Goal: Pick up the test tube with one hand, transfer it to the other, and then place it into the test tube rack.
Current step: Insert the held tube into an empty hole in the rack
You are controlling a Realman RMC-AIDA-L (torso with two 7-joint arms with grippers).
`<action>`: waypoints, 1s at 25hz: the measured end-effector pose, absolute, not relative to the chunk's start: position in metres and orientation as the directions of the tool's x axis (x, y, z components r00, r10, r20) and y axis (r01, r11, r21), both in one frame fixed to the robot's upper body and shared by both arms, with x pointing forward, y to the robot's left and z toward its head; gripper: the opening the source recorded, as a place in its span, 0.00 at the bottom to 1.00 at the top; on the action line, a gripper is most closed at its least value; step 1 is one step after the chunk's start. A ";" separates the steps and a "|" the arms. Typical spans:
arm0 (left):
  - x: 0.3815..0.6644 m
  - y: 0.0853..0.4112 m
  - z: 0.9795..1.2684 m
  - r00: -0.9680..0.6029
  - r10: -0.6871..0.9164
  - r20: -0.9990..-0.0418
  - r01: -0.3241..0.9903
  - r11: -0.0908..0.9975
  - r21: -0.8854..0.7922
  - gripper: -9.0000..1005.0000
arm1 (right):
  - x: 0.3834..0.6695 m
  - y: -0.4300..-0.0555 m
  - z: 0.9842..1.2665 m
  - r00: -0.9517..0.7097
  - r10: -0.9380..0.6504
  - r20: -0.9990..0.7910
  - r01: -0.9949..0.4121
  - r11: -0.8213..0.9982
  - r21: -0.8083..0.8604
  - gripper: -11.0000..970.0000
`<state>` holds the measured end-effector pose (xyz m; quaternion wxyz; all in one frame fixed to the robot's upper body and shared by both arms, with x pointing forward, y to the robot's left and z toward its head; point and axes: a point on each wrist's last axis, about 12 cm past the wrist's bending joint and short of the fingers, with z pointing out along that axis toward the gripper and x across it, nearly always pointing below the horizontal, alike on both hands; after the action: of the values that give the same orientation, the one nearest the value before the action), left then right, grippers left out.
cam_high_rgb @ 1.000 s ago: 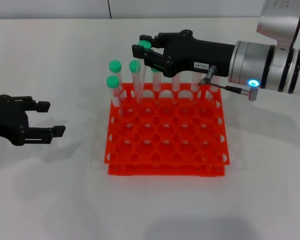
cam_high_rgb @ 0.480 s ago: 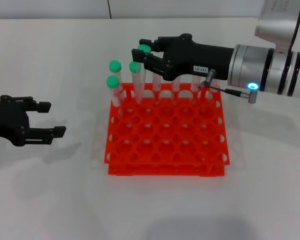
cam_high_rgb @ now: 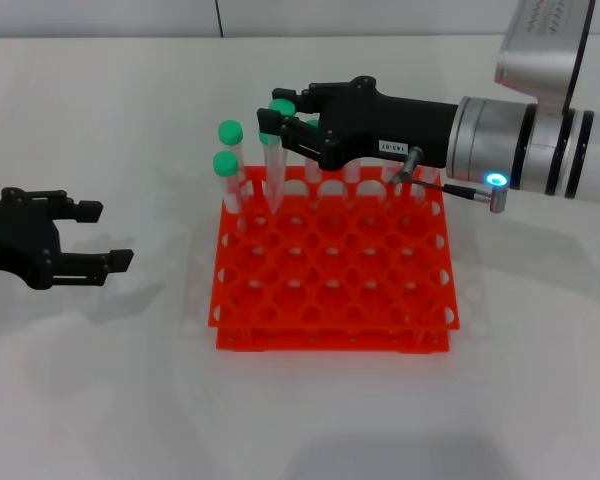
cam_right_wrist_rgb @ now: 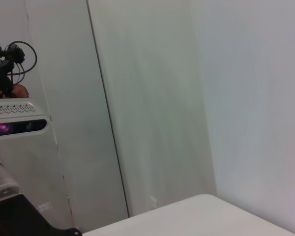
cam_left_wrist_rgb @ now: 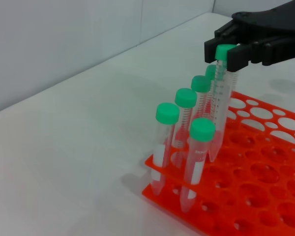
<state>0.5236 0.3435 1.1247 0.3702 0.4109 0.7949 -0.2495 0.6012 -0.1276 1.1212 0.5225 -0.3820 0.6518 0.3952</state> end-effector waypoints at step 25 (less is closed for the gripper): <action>0.525 0.340 1.121 -0.382 0.464 -0.799 0.845 0.525 -0.100 0.76 | 0.600 -0.128 1.112 -0.141 -0.142 -0.980 -0.906 0.418 0.070 0.30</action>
<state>0.5246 0.3400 1.1208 0.3704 0.4142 0.7906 -0.2573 0.6001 -0.1281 1.1120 0.5219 -0.3963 0.6608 0.3660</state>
